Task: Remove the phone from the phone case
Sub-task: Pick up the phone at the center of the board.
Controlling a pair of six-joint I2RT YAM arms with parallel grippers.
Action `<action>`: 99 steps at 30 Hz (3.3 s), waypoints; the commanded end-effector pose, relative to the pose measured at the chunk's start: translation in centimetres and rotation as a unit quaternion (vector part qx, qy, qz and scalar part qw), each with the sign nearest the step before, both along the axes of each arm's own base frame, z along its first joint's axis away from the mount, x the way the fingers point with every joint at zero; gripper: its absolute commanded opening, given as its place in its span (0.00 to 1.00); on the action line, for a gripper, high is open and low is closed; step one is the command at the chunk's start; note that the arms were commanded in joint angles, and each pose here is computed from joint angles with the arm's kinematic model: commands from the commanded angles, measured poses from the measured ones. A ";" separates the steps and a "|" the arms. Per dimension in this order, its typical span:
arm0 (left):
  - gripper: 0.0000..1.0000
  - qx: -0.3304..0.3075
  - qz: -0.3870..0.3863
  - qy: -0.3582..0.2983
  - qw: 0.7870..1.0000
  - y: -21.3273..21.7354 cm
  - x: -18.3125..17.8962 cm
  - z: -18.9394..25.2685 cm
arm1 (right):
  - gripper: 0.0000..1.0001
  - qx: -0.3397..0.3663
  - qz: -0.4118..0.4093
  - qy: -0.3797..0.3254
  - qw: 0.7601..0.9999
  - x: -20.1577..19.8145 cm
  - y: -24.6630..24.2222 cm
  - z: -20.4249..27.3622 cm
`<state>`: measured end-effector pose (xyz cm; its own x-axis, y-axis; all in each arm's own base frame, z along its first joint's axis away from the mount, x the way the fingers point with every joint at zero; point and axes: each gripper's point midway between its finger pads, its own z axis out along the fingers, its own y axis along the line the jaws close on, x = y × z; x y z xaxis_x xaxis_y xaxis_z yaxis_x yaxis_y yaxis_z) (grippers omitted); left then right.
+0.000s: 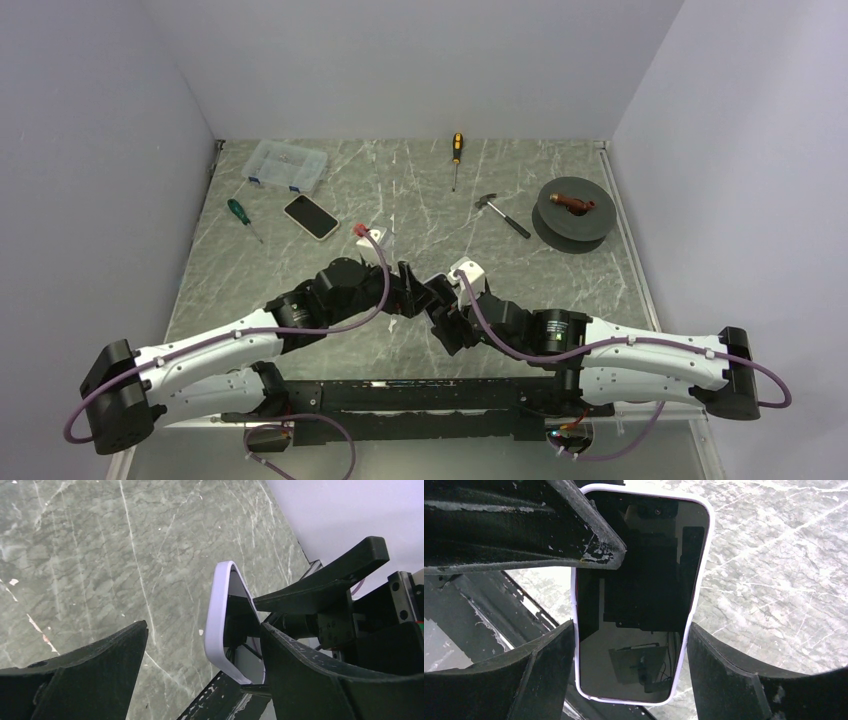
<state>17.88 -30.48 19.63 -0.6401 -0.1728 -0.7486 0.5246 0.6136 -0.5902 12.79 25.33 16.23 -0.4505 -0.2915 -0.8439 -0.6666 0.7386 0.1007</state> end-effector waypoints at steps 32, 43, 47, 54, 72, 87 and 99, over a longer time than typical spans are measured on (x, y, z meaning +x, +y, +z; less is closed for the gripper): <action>0.50 -0.098 -0.048 0.003 0.994 -3.0 -0.7 3.2 | 0.00 0.102 -0.008 -0.022 0.995 0.4 1.9 4.9; 0.42 -0.100 -0.047 0.010 0.994 -3.1 -0.8 2.8 | 0.00 0.104 -0.012 -0.022 0.994 0.5 1.9 4.8; 0.35 -0.101 -0.049 0.009 0.994 -3.2 -0.7 2.8 | 0.00 0.104 -0.011 -0.019 0.994 0.4 1.9 4.7; 0.22 -0.102 -0.055 0.007 0.993 -3.5 -0.7 3.0 | 0.00 0.106 -0.011 -0.018 0.994 0.4 1.9 4.7; 0.00 -0.129 0.058 -0.047 0.989 2.2 0.9 7.2 | 1.00 0.170 -0.021 0.007 0.985 -0.3 1.5 7.8; 0.00 -0.359 0.171 -0.119 0.910 15.1 -2.8 15.1 | 0.99 0.415 0.052 0.072 0.905 -2.8 5.9 15.7; 0.00 -0.388 0.155 -0.140 0.898 16.9 -4.6 18.4 | 0.93 0.445 0.042 0.137 0.884 -1.0 9.4 15.8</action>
<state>14.72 -15.20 32.64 -0.3075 -0.7842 -0.5390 0.5208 0.3353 -0.7851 11.29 34.49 27.73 -0.6668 0.2865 -0.6880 -0.5890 0.3631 0.7220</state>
